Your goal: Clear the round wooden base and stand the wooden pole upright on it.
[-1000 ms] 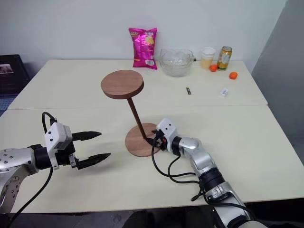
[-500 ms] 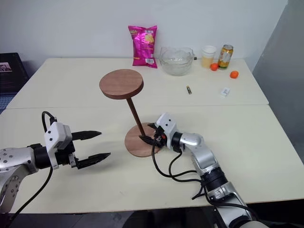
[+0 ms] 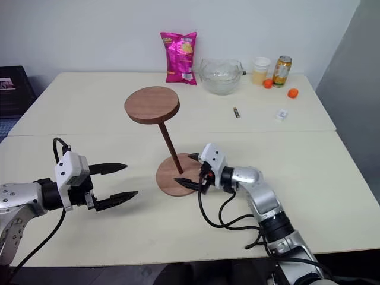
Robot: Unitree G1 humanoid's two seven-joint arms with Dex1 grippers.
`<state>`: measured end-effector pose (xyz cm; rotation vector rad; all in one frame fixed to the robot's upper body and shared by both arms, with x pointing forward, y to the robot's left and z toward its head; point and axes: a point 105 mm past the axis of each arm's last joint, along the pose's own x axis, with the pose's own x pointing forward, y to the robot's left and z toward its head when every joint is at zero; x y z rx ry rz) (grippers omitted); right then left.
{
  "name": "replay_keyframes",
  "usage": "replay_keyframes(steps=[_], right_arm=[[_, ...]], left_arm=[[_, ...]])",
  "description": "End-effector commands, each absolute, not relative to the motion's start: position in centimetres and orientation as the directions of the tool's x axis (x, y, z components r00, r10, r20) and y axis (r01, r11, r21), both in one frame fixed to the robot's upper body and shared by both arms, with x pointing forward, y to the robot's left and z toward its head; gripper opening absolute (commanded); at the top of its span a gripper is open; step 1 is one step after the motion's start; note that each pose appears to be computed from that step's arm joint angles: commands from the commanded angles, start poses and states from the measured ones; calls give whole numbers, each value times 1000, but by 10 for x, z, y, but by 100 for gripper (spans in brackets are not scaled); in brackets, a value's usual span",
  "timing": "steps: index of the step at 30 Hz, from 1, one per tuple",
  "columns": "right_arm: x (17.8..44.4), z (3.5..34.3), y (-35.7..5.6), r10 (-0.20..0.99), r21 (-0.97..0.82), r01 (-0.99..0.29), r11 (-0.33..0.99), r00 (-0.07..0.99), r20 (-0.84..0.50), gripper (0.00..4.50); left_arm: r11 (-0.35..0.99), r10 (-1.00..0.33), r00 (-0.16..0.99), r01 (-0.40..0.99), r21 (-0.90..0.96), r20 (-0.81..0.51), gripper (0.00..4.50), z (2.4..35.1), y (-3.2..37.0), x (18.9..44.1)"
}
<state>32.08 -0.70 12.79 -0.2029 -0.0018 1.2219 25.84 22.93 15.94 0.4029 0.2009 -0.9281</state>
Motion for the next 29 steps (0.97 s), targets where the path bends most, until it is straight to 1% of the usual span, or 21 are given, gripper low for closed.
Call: replay_keyframes(steps=[1,3,5,8,10,12,15,17,24,29], right_arm=[[315,146,-28,941,-180,-934,310,328,-79,446],[314,152,-46,937,-193,-929,316,337,-92,446],[313,155,-54,935,-197,-927,319,342,-98,446],[307,166,-99,917,-231,-917,324,364,-161,446],[303,172,-122,901,-253,-910,329,382,-204,446],[302,177,-135,888,-270,-903,335,398,-228,446],[301,192,-161,855,-304,-875,377,455,-250,446],[298,199,-175,839,-323,-863,389,476,-263,446],[290,206,-185,837,-330,-872,360,459,-298,446],[286,211,-181,849,-326,-877,354,447,-282,446]], left_arm=[[584,-643,665,746,320,-380,450,167,245,267],[622,-588,703,709,331,-400,450,169,258,269],[638,-567,717,694,334,-405,450,170,263,270],[655,-492,742,660,368,-455,450,169,284,262],[662,-471,758,642,386,-452,450,172,292,260],[667,-460,766,632,395,-449,450,173,297,259],[692,-409,789,596,407,-459,450,176,313,260],[700,-400,794,587,406,-457,450,178,318,262],[691,-424,784,604,398,-453,450,179,316,268],[666,-473,749,649,368,-463,450,173,307,269]])
